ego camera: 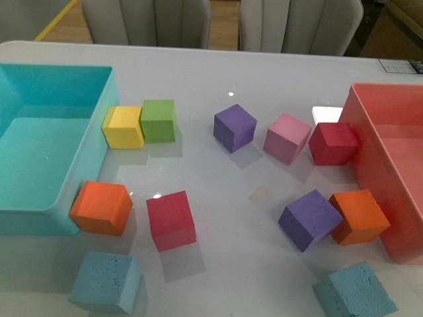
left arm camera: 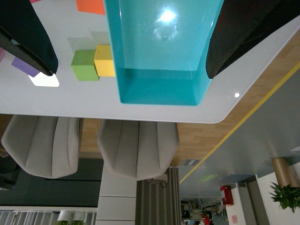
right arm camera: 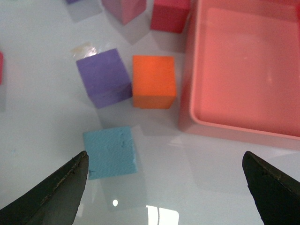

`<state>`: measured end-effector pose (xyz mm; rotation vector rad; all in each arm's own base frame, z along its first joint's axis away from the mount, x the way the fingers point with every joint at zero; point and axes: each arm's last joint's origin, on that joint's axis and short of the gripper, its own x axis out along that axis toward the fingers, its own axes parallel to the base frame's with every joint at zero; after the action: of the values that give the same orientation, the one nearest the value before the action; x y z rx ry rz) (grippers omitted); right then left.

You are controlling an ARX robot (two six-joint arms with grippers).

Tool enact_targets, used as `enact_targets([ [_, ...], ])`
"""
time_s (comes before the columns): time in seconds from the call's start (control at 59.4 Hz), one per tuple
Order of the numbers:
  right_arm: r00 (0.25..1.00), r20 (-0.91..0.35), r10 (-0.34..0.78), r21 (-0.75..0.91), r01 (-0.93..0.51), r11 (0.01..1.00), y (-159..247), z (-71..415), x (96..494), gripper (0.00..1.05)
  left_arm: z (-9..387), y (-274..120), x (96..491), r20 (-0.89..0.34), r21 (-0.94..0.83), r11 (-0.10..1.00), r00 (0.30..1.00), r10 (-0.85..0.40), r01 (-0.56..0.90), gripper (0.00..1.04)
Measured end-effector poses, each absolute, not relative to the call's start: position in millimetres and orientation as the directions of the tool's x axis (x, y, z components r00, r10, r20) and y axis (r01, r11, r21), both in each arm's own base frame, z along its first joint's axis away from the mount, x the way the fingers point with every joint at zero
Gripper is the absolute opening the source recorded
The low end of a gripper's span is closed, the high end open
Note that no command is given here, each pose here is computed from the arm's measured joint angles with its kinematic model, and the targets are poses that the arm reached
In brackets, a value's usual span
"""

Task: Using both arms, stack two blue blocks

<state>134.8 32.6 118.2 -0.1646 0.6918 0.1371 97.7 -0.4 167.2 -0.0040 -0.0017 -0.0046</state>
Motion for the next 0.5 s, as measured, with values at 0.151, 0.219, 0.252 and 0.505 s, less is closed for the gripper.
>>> enact_targets([
  [0.151,0.657,-0.745,0.112,-0.088,-0.263,0.961,48.9,92.8,146.8,0.96,167.2,-0.4,97.7,0.002,-0.004,1.0,1.0,-0.005,0.005,0.96],
  [0.219,0.617,-0.779,0.114,-0.079,-0.277,0.958,54.6,83.0,152.4,0.96,167.2,-0.4,97.7,0.002,-0.004,1.0,1.0,-0.005,0.005,0.96],
  [0.252,0.6,-0.792,0.115,-0.073,-0.28,0.957,57.1,78.2,155.5,0.96,167.2,-0.4,97.7,0.002,-0.004,1.0,1.0,-0.004,0.004,0.96],
  [0.505,0.509,-0.859,0.048,-0.105,-0.267,0.958,69.5,42.9,180.5,0.96,167.2,-0.4,97.7,0.002,-0.004,1.0,1.0,-0.004,0.004,0.96],
])
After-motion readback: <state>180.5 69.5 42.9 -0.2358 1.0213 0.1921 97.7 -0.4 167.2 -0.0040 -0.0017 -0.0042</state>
